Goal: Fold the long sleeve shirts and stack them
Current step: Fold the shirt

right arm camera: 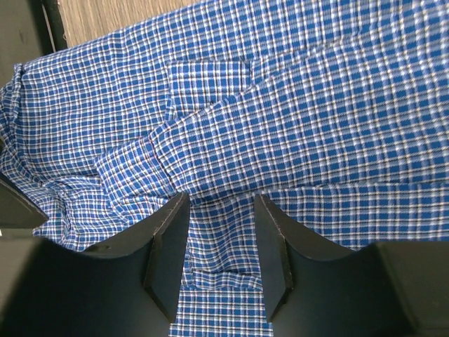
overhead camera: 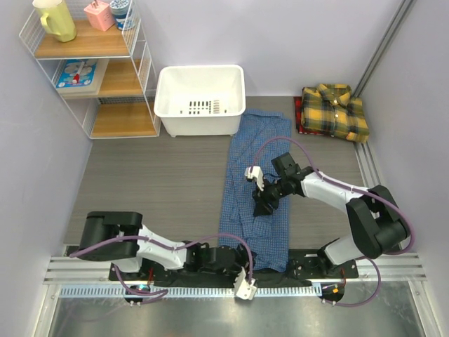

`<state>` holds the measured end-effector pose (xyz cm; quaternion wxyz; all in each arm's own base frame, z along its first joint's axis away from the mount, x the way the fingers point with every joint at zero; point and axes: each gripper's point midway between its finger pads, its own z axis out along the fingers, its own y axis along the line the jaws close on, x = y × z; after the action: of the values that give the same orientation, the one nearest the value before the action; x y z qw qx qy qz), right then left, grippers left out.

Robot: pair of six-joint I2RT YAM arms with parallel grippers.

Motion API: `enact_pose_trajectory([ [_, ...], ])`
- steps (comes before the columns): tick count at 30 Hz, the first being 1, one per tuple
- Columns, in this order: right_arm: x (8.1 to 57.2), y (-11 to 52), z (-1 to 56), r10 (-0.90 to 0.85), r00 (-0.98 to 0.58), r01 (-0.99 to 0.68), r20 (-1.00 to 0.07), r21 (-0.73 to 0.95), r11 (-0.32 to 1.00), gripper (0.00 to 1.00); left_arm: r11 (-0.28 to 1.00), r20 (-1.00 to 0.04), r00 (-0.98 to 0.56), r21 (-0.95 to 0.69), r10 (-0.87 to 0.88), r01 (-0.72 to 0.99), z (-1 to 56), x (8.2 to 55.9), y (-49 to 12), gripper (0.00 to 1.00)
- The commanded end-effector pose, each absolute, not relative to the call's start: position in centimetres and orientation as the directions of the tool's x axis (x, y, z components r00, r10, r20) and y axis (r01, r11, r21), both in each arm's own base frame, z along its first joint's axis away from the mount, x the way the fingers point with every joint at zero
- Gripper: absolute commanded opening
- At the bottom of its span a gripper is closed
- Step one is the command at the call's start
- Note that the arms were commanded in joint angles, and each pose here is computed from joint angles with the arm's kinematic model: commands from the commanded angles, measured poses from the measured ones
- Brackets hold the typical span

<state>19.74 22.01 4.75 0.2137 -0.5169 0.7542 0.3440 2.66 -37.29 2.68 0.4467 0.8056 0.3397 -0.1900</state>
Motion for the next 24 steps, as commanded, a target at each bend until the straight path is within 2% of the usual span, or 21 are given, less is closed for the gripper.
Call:
enact_pose_trajectory([
  [1, 20.2, 22.7, 6.4, -0.616, -0.311, -0.950, -0.724, 0.261, 0.172, 0.47, -0.263, -0.486, 0.695, 0.685, 0.529, 0.679, 4.1, 8.9, -36.3, 0.62],
  [2, 20.1, 22.7, 6.6, -0.614, -0.310, -0.950, -0.726, 0.261, 0.170, 0.48, -0.252, -0.542, 0.691, 0.669, 0.478, 0.699, 6.2, 7.9, -36.5, 0.64],
  [5, 19.9, 22.8, 6.9, -0.607, -0.310, -0.950, -0.731, 0.269, 0.162, 0.48, -0.327, -0.574, 0.678, 0.601, 0.459, 0.730, 6.5, 6.0, -34.8, 0.72],
  [6, 19.9, 22.8, 7.0, -0.607, -0.311, -0.949, -0.731, 0.271, 0.161, 0.47, -0.317, -0.597, 0.680, 0.605, 0.427, 0.730, 8.0, 5.6, -34.6, 0.74],
  [10, 20.1, 23.0, 7.2, -0.604, -0.311, -0.949, -0.734, 0.271, 0.160, 0.47, -0.366, -0.592, 0.681, 0.575, 0.430, 0.731, 7.6, 4.8, -32.8, 0.77],
  [20, 20.6, 23.6, 7.3, -0.599, -0.359, -0.931, -0.716, 0.324, 0.170, 0.44, -0.362, -0.599, 0.671, 0.566, 0.436, 0.740, 6.7, 4.4, -34.3, 0.81],
  [24, 20.6, 23.6, 7.4, -0.601, -0.356, -0.931, -0.715, 0.324, 0.166, 0.44, -0.314, -0.585, 0.664, 0.593, 0.465, 0.742, 6.2, 5.2, -35.8, 0.81],
])
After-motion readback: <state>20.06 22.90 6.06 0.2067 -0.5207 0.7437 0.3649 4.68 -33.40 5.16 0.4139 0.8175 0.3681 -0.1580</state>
